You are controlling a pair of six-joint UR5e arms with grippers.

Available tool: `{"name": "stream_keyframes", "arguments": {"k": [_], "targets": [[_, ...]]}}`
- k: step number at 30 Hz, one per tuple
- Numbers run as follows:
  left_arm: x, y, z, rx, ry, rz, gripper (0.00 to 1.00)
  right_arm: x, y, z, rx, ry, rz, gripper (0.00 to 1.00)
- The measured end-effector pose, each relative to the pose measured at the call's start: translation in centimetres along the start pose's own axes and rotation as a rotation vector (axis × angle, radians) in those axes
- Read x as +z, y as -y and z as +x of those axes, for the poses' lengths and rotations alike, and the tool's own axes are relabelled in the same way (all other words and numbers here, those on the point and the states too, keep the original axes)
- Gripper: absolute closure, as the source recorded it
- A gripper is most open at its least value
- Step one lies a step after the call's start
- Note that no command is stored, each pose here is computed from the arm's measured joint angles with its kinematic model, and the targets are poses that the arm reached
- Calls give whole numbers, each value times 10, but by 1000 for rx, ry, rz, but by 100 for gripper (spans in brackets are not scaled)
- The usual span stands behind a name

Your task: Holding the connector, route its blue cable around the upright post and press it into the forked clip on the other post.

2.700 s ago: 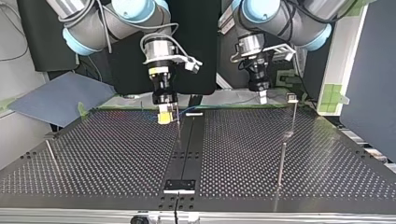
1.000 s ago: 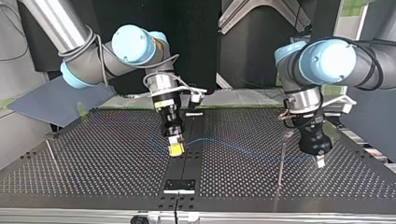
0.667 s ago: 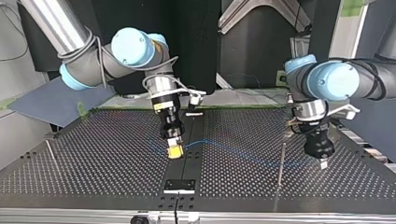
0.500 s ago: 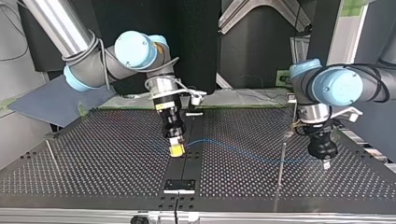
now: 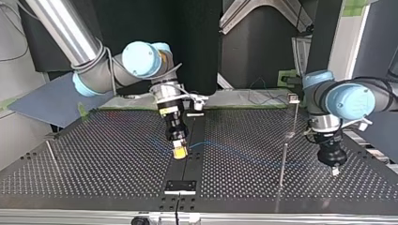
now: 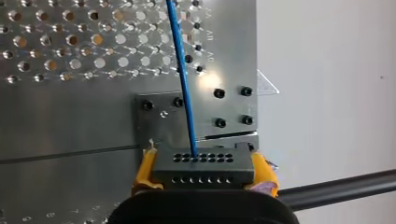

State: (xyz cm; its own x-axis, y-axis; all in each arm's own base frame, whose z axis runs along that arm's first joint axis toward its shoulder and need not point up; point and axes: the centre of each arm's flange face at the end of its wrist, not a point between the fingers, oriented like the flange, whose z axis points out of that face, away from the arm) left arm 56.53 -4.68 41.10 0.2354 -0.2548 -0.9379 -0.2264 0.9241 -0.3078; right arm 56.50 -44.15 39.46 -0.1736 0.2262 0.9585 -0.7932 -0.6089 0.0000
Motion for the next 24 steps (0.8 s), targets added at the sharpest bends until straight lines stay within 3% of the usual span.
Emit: {"name": "stream_keyframes", "arguments": {"k": [6,17,20,24], "targets": [[21,-2,-3,-37,28,-2,100,5,-3,-13,-3,14,-5,100],[44,17,-46,-152,132,49,100,5,-6,-25,-9,41,-11,100],[47,24,-57,-180,156,48,100,4,-6,-26,-10,46,-12,100],[45,27,-60,-181,155,26,100,4,-6,-27,-10,51,-12,100]]}}
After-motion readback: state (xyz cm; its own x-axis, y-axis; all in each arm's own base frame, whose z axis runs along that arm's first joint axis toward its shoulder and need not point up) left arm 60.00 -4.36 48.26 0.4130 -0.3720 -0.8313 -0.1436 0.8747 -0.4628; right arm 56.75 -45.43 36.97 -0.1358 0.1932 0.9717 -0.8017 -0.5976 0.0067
